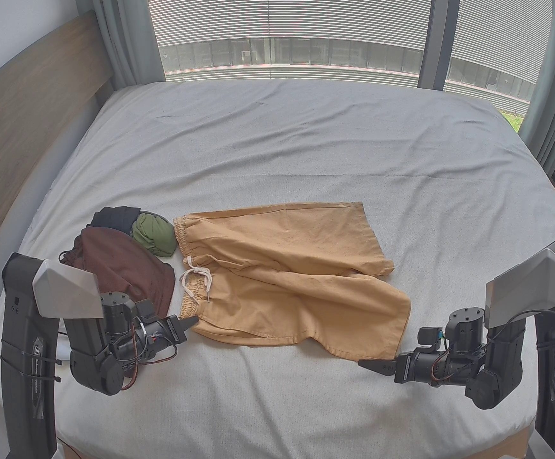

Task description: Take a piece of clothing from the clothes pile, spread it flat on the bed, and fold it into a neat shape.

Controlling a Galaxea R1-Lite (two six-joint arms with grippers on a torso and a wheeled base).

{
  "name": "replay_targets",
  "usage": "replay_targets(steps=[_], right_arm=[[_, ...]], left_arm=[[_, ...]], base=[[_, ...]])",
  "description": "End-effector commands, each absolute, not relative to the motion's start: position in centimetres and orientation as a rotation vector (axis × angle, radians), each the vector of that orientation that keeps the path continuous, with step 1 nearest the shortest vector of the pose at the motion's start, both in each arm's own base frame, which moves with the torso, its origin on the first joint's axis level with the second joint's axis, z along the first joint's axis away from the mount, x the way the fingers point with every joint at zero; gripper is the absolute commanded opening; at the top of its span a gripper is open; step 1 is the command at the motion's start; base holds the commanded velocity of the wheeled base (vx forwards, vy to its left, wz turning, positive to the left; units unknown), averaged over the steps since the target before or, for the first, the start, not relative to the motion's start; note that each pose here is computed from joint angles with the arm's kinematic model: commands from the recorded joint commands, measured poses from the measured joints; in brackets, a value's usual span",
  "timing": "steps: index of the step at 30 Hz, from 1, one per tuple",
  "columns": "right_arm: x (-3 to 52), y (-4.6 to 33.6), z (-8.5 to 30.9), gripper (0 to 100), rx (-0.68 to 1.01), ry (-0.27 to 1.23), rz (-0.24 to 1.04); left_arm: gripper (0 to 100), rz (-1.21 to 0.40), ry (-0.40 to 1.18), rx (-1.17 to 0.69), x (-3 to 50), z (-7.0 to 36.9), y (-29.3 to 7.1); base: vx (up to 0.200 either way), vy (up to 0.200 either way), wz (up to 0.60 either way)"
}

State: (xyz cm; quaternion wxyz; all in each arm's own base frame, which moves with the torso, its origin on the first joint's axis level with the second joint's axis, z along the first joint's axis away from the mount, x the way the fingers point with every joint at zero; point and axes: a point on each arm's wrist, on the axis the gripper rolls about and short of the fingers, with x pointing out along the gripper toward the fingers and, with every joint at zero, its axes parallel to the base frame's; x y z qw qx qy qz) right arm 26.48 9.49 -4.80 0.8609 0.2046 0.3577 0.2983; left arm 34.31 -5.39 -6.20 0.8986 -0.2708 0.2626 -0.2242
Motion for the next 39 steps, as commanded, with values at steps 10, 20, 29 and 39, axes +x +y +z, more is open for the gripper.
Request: replay_targets(steps=[10,20,29,39], right_arm=[[26.7,8.8,-5.1,0,0.437,0.754,0.599],[25.7,8.3,-4.4,0,0.437,0.766,0.585],[23.9,7.4,-3.8,0,0.441,0.812,0.563],[22.1,6.9,-3.9,0,0.439,0.883,0.545]], left_arm=[[0,-0.464,0.545,-0.561,34.3,-6.2,-5.4],[0,-0.472,0.535,-0.572,32.9,-3.8,-5.0],[0,-0.476,0.576,-0.574,28.8,-0.8,-4.3],[0,-0.471,0.666,-0.511,25.9,-1.6,-4.0]], base=[[0.000,0.000,0.00],[0.000,0.000,0.00],[0.000,0.000,0.00],[0.000,0.000,0.00]])
